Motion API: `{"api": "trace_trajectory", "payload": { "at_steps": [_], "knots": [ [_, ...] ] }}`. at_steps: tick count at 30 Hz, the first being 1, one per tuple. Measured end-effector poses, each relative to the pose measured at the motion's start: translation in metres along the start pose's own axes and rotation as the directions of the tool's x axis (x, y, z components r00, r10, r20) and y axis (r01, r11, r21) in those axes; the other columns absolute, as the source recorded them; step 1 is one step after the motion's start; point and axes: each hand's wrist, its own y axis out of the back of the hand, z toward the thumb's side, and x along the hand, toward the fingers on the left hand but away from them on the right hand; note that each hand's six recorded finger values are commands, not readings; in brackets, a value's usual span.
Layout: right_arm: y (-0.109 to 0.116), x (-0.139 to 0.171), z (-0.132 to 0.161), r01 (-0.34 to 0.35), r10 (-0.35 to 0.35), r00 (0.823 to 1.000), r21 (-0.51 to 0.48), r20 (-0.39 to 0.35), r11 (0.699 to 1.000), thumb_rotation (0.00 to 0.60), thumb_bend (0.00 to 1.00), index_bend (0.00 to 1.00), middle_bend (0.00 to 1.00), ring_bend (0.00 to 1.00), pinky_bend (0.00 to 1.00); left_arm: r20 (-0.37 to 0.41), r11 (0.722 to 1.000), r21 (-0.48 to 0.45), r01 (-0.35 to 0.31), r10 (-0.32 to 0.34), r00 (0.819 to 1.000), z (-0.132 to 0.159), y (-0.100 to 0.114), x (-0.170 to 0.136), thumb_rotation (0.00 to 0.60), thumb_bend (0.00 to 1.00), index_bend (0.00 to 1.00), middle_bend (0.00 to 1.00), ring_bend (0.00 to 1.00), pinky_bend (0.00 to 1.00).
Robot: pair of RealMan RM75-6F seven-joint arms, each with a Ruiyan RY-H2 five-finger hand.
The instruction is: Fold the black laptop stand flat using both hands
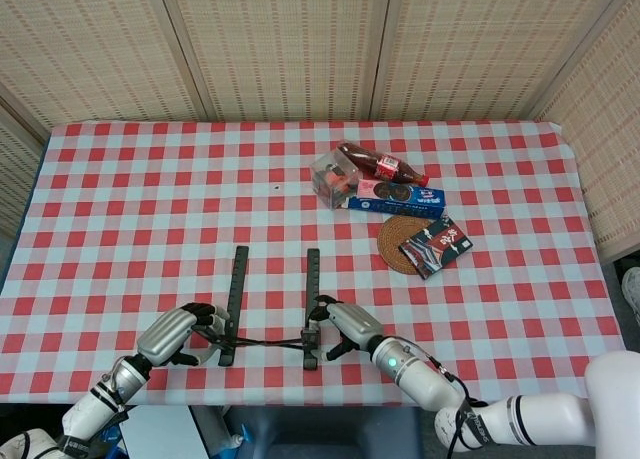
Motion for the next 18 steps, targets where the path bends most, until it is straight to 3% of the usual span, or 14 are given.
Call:
{"api": "trace_trajectory", "payload": {
  "at_steps": [3, 7, 11, 18],
  "knots": [
    [0.001, 0.002, 0.003, 0.002, -0.002, 1.000, 0.005, -0.014, 1.000, 0.600, 0.29, 0.51, 0.25, 0.05, 0.12, 0.005, 1.000, 0.004, 0.003, -0.003, 1.000, 0.001, 0.000, -0.002, 0.555, 0.42, 0.41, 0.29, 0.23, 0.24],
    [0.004, 0.004, 0.007, 0.020, -0.019, 0.999, 0.022, -0.038, 1.000, 0.600, 0.19, 0.31, 0.20, 0.05, 0.12, 0.014, 1.000, 0.016, 0.003, -0.003, 1.000, 0.002, 0.002, -0.005, 0.533, 0.42, 0.31, 0.27, 0.22, 0.24],
    [0.008, 0.007, 0.013, 0.034, -0.033, 0.997, 0.026, -0.064, 0.999, 0.600, 0.12, 0.18, 0.19, 0.05, 0.12, 0.018, 1.000, 0.026, 0.006, -0.006, 1.000, 0.003, 0.004, -0.009, 0.525, 0.42, 0.26, 0.25, 0.20, 0.23],
    [0.019, 0.006, 0.027, 0.088, -0.086, 0.990, 0.008, -0.115, 0.996, 0.600, 0.10, 0.12, 0.16, 0.05, 0.12, 0.013, 0.999, 0.038, 0.000, -0.001, 1.000, 0.002, 0.011, -0.017, 0.521, 0.42, 0.22, 0.21, 0.16, 0.22]
  ]
}}
